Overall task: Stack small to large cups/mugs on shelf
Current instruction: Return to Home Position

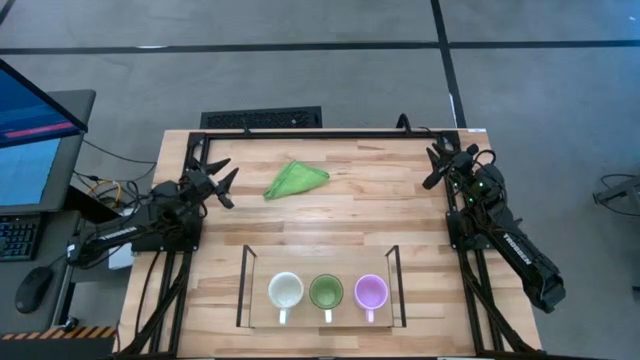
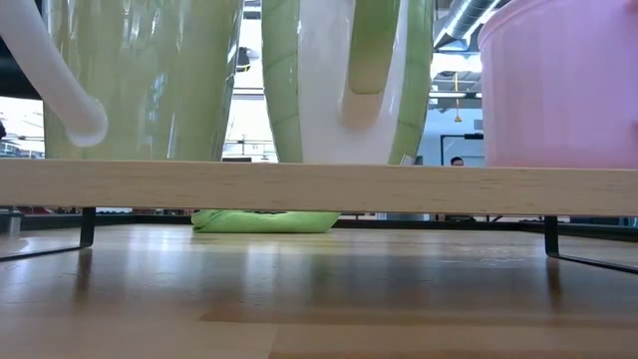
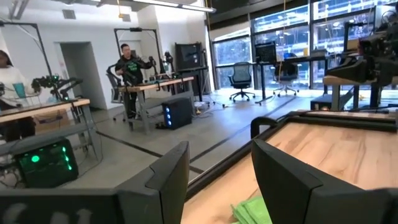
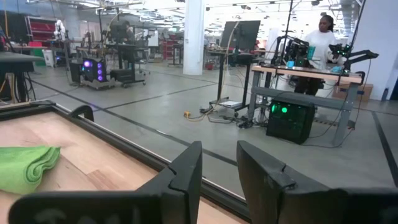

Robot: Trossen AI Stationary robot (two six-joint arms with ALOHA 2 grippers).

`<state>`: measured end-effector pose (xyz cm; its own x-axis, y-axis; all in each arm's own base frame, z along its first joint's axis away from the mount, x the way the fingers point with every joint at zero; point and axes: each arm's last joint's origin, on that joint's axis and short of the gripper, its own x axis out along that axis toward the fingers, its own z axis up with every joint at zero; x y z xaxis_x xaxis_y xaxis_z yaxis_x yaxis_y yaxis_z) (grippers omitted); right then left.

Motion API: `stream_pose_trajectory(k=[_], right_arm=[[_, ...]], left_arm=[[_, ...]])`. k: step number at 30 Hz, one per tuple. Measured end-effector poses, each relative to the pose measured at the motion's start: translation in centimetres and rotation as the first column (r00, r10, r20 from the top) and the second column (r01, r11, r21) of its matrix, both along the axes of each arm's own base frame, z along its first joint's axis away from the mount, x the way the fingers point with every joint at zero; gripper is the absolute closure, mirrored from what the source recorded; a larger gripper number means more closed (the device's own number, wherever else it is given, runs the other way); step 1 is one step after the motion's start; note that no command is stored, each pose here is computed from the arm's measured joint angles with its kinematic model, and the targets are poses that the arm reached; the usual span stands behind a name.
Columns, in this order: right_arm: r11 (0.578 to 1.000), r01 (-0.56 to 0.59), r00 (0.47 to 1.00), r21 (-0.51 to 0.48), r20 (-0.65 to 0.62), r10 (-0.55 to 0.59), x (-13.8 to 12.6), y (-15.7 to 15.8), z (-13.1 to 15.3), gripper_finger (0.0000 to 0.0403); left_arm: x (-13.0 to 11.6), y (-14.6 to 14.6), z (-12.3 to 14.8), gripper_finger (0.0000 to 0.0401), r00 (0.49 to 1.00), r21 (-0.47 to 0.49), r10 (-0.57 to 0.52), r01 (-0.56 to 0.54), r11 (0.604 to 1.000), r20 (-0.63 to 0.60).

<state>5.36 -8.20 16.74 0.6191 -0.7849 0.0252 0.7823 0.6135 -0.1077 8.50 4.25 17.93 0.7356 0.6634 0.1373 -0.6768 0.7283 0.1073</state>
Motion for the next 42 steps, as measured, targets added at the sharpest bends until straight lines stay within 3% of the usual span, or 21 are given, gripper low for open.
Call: stream_pose_trajectory(k=[10,42], right_arm=[[1.000,0.000,1.000,0.000,0.000,0.000,0.00,0.00,0.00,0.0280],[1.000,0.000,1.000,0.000,0.000,0.000,0.00,0.00,0.00,0.0280]], left_arm=[[0.05,0.00,-0.51,0.0234,0.999,-0.063,-0.012,0.010,0.998,-0.029],[0.04,-0.01,-0.53,0.0234,0.999,-0.070,-0.014,0.011,0.998,-0.042]])
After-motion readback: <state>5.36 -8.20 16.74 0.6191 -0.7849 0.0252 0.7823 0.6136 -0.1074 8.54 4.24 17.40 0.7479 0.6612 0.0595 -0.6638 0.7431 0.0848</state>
